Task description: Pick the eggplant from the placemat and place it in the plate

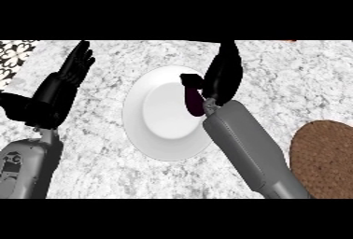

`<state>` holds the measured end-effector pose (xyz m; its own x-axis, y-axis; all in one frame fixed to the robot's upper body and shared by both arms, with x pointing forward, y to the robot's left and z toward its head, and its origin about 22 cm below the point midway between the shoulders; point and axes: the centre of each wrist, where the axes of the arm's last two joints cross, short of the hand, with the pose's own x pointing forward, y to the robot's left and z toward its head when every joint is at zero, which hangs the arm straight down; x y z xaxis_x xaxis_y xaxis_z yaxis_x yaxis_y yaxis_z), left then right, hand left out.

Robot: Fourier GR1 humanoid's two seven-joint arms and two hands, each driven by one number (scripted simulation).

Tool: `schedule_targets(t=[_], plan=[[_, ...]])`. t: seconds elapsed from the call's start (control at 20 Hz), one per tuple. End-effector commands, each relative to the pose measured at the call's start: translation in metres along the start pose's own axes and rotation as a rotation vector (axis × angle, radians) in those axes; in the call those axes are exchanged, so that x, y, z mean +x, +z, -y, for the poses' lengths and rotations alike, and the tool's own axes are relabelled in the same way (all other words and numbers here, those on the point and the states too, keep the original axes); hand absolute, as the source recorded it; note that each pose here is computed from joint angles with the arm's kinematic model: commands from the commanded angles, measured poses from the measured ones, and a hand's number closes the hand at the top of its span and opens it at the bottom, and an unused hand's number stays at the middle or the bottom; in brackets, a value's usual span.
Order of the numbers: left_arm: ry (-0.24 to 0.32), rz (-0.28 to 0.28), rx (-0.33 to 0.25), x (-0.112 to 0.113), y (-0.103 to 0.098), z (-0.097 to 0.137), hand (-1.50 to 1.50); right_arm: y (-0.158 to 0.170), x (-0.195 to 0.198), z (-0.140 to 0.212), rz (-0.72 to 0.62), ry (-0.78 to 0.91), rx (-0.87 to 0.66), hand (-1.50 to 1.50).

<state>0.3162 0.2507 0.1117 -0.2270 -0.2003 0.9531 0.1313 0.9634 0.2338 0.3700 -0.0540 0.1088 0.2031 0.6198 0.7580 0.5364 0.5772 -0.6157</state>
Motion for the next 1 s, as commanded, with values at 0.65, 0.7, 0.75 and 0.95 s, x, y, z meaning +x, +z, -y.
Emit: schedule_targets(t=[0.65,0.7,0.75,0.95], plan=[[0.002,-0.039,0.106,-0.013,0.019,-0.015,0.0,0.05,-0.042,0.007,-0.16,-0.429,-0.158,-1.5],[-0.013,-0.049,0.101,-0.02,0.028,-0.024,0.0,0.059,-0.044,0.01,-0.15,-0.411,-0.149,-1.5],[-0.017,-0.063,0.111,-0.014,0.028,-0.023,0.0,0.066,-0.047,0.017,-0.14,-0.419,-0.149,-1.5],[-0.016,-0.052,0.118,-0.011,0.029,-0.028,0.0,0.105,-0.07,0.04,-0.127,-0.399,-0.138,-1.5]])
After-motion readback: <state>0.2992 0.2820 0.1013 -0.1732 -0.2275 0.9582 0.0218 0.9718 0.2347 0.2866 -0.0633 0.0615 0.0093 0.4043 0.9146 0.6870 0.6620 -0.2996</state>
